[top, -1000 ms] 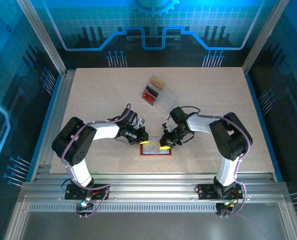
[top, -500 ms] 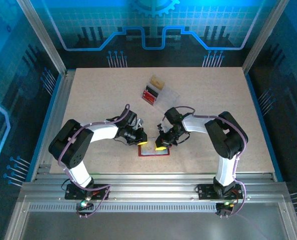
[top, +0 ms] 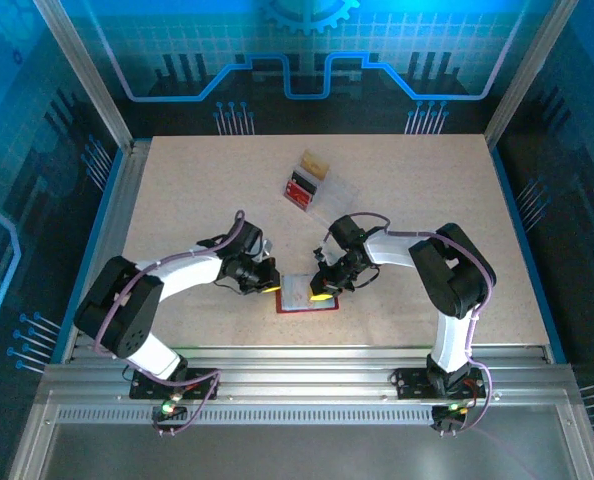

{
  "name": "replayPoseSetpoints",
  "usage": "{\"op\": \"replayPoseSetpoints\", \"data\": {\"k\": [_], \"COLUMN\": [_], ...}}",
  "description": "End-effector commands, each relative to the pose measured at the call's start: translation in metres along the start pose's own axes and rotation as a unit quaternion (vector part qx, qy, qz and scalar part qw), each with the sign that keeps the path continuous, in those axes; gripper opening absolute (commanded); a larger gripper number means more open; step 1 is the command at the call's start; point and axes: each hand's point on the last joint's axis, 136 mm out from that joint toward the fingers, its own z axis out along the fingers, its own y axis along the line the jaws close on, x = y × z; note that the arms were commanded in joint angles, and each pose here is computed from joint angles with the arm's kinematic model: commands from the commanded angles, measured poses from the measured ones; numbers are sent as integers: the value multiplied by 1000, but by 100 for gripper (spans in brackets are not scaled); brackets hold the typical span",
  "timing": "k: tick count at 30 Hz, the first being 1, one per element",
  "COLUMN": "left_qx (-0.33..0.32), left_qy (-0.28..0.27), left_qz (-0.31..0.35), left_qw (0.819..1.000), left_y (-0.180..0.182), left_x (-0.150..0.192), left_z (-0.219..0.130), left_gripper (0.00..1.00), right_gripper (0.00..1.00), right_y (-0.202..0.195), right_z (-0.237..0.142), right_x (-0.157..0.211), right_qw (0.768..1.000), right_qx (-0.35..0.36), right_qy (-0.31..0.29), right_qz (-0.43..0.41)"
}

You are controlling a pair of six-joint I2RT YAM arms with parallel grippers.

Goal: Put the credit cards into the card holder
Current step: Insert the credit card into the card slot.

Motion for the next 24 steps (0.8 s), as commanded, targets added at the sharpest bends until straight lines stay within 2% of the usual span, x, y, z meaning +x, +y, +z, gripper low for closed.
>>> {"op": "replayPoseSetpoints", "data": {"k": [1,9,16,19,24], "left_qx": [-29,-45,-44,-43,-41], "left_qy": [26,44,45,46,45], "left_qz": [8,13,15,16,18], "left_qw": [999,998,998,998,998], "left_y": [12,16,14,12,9], "left_x": [11,17,18,19,18], "left_z": [15,35,39,39,40], "left_gripper": [0,1,1,1,2], "right_gripper": [0,0,7,12,28], "right_y": [-9,4,21,27,28], "right_z": [3,2,11,18,21], "right_x": [4,-1,-7,-10,-12], "right_qw": [1000,1000,999,999,999], "right_qx": [28,22,11,1,8], "right_qy": [7,8,7,5,-4], "right_qz": [-2,-21,-39,-40,-40]}}
